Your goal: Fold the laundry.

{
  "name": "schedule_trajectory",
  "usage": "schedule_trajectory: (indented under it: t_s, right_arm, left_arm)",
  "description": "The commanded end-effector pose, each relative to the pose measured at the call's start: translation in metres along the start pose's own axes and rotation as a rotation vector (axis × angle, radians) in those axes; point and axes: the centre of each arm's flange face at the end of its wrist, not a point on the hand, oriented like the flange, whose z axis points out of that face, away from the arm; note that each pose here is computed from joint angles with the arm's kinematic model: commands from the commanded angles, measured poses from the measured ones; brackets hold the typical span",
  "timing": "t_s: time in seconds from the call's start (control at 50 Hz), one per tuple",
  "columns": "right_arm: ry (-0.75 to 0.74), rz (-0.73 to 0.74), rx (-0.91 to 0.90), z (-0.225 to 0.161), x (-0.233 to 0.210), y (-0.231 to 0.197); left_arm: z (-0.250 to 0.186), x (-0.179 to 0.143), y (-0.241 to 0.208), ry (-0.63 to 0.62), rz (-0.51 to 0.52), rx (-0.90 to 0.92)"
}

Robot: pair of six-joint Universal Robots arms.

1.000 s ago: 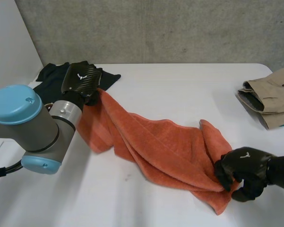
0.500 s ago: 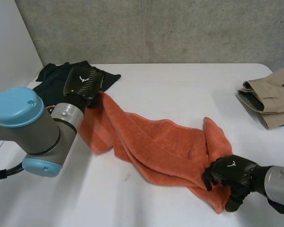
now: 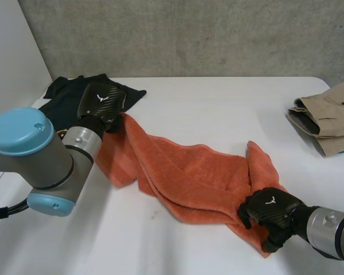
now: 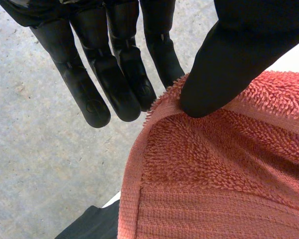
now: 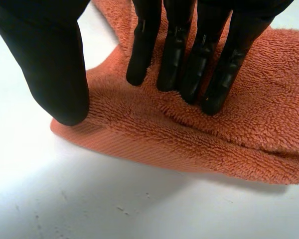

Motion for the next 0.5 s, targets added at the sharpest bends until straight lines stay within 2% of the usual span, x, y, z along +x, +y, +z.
schedule_trajectory:
  t_s: [0.02, 0.38, 0.5]
  right_arm:
    - [0.036, -0.027, -0.004, 0.004, -0.001, 0.004]
    - [0.122, -0.055, 0.023, 0.005, 0.01, 0.003]
    - [0.33, -0.129, 0.091, -0.021, 0.042, -0.033]
  left_arm:
    - [0.0, 0.001, 0.0, 0.002, -0.001, 0.0]
    - [-0.004, 0.001, -0.002, 0.003, -0.002, -0.004]
    - [-0.012, -0.005, -0.018, -0.004, 0.002, 0.012]
